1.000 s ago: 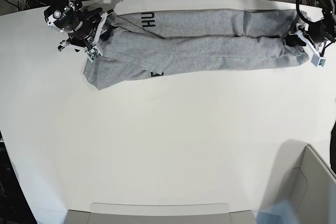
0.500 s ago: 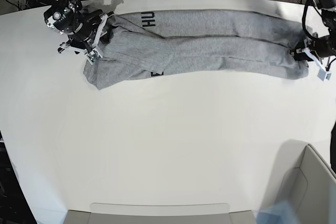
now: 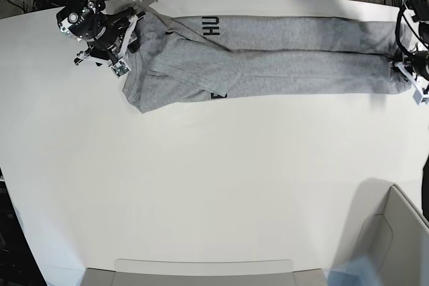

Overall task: Fold the T-shirt properly
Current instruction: 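Lift the strip end with the left gripper and fold it toward the right gripper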

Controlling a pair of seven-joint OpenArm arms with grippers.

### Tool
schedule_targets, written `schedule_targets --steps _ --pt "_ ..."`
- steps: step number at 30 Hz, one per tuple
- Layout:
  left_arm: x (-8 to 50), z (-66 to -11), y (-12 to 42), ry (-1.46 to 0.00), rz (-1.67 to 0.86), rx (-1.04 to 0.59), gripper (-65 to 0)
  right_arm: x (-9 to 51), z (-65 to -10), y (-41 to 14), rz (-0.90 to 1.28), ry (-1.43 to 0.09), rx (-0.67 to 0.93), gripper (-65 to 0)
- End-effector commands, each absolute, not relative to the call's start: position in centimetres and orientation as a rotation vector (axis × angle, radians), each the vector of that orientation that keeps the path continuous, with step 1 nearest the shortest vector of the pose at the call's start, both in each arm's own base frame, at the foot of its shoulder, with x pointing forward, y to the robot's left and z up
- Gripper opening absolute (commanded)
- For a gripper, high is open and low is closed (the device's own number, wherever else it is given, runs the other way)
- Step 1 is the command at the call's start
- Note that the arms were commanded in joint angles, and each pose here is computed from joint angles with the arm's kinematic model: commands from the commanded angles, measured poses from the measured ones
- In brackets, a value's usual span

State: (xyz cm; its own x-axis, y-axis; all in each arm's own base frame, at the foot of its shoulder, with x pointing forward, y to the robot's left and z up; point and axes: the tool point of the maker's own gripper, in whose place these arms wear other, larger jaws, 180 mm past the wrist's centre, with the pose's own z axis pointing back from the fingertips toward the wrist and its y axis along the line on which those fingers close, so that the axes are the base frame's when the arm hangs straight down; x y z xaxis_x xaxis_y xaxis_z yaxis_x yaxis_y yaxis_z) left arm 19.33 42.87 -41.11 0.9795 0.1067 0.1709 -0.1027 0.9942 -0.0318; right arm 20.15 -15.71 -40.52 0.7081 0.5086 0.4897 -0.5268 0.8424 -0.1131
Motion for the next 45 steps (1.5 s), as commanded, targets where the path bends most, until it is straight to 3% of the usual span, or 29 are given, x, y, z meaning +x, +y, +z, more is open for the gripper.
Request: schedule_targets --steps 1,8,19,24,36,45 --pt "20.3 -38.5 44.6 -0.225 0.096 0.039 -65.0 20.7 -39.7 -15.7 0.581 -0.566 0.030 -43.0" --pt "22.4 -32.4 44.2 -0.414 0.029 0.162 -65.0 20.7 -39.8 -15.5 0.583 -0.565 0.035 -43.0" --pt "21.8 -32.2 33.4 -0.520 -0.194 0.140 -65.0 20.8 -39.7 -15.4 0.584 -0.568 0.036 -43.0" --pt "22.1 -31.1 30.9 -0.582 -0.224 0.128 -65.0 20.8 -39.7 -15.4 0.585 -0.568 0.037 -43.0" --pt "22.8 -34.5 21.3 -0.562 -0.349 -0.092 -65.0 20.8 -39.7 -15.4 0.585 -0.568 0.037 -43.0" --pt "22.4 -35.7 17.0 -0.535 -0.425 -0.179 -65.0 20.7 -39.8 -15.4 0.585 -0.567 0.037 -43.0"
